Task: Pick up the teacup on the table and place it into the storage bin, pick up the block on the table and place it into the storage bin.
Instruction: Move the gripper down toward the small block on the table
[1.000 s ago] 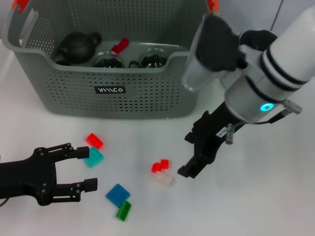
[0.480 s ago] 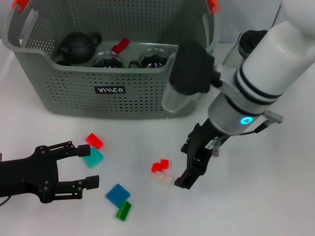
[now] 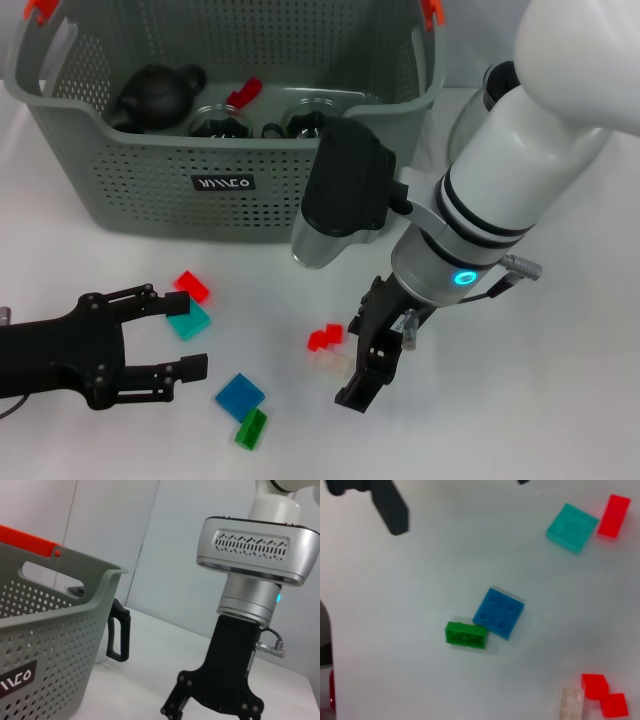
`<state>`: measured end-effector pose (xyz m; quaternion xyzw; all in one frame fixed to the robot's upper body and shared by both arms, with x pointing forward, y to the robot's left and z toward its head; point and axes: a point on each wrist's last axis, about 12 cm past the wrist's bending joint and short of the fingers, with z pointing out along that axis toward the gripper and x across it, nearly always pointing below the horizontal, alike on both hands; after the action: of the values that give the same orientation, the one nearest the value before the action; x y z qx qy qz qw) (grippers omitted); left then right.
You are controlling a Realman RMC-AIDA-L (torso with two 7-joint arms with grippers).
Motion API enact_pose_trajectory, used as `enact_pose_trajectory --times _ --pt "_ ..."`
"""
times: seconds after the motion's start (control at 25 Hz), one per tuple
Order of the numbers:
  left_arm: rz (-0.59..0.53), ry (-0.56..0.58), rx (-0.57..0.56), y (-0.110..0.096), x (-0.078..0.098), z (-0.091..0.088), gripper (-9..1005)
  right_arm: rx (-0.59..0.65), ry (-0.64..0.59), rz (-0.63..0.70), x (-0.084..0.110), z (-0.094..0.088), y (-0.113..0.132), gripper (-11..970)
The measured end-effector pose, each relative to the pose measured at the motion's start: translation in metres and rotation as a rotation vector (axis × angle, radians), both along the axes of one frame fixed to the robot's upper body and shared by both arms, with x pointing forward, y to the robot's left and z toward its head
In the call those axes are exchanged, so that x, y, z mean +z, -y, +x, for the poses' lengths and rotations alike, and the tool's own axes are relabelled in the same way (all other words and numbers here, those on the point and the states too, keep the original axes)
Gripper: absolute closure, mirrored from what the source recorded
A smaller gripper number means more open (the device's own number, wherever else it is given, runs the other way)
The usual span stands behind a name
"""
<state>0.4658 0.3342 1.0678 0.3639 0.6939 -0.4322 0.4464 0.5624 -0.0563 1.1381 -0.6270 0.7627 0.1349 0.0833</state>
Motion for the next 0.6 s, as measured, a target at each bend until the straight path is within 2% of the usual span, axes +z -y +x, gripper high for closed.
enact_pose_trajectory --times 0.6 --pt "0.004 -0.002 0.004 -0.002 0.000 -0.001 142 0.014 0.007 -0.007 -0.016 -0.008 -0.007 32"
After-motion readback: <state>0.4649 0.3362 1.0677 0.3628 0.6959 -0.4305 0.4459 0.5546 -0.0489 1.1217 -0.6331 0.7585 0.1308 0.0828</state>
